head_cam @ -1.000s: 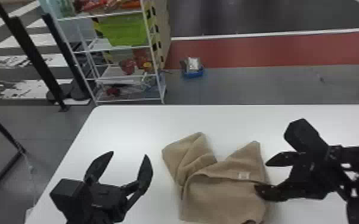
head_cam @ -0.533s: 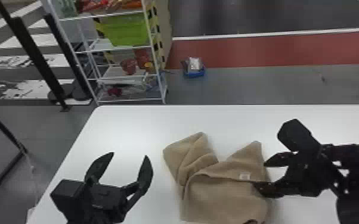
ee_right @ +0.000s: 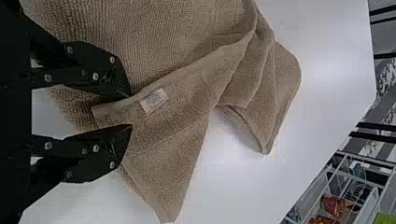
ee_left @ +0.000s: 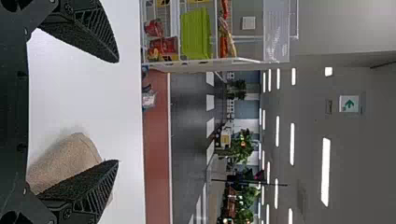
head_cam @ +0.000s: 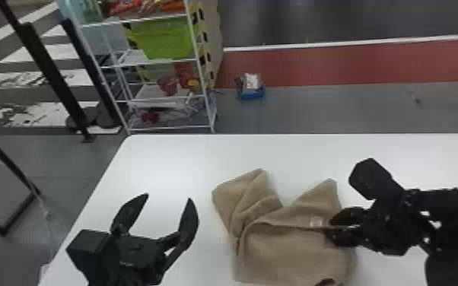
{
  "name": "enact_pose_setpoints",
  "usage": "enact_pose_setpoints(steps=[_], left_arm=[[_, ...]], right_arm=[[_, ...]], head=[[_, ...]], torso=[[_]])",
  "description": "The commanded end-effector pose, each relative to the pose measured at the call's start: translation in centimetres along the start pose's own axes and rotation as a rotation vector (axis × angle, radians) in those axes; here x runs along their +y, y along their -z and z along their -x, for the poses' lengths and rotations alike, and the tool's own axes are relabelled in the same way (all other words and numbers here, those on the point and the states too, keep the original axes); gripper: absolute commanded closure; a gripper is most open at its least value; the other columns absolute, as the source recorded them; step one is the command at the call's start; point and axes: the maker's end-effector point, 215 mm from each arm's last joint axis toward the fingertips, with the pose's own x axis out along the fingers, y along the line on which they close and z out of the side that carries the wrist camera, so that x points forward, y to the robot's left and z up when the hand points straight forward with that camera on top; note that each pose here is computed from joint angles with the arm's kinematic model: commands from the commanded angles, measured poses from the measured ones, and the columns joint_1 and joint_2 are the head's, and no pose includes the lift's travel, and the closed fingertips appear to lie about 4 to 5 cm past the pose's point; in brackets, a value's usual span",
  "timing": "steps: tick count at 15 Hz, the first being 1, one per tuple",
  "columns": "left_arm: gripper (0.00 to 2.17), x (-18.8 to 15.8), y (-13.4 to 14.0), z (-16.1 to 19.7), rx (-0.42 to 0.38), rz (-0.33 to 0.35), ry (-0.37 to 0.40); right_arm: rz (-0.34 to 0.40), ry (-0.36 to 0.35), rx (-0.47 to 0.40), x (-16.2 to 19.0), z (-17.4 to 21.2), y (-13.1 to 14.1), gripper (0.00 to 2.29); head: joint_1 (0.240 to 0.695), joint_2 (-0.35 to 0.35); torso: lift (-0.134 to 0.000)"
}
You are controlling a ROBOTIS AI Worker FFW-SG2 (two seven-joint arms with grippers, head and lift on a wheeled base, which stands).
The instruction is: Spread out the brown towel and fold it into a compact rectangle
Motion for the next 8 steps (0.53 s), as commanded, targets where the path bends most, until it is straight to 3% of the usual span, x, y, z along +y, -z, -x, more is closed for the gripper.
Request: enact_pose_setpoints(steps=[1,5,8], left_arm=[[0.12,-0.1,-0.2,0.1,-0.002,0.002,0.000],[0.12,-0.1,-0.5,0.3,-0.005,0.001,0.002],[0.12,-0.1,-0.6,0.4,-0.007,0.001,0.002]], right_arm=[[-0.005,0.010,-0.007,0.0,-0.2,-0.2,1.08],[-0.043,0.074,-0.048,-1.7,0.2,-0.7,1.48],[-0.177,0.140,-0.220,-4.3,3.4,-2.9,1.48]], head=[[0.695,0.189],[0.695,0.186],[0.695,0.173]], torso=[[-0.124],[-0.124],[-0.124]])
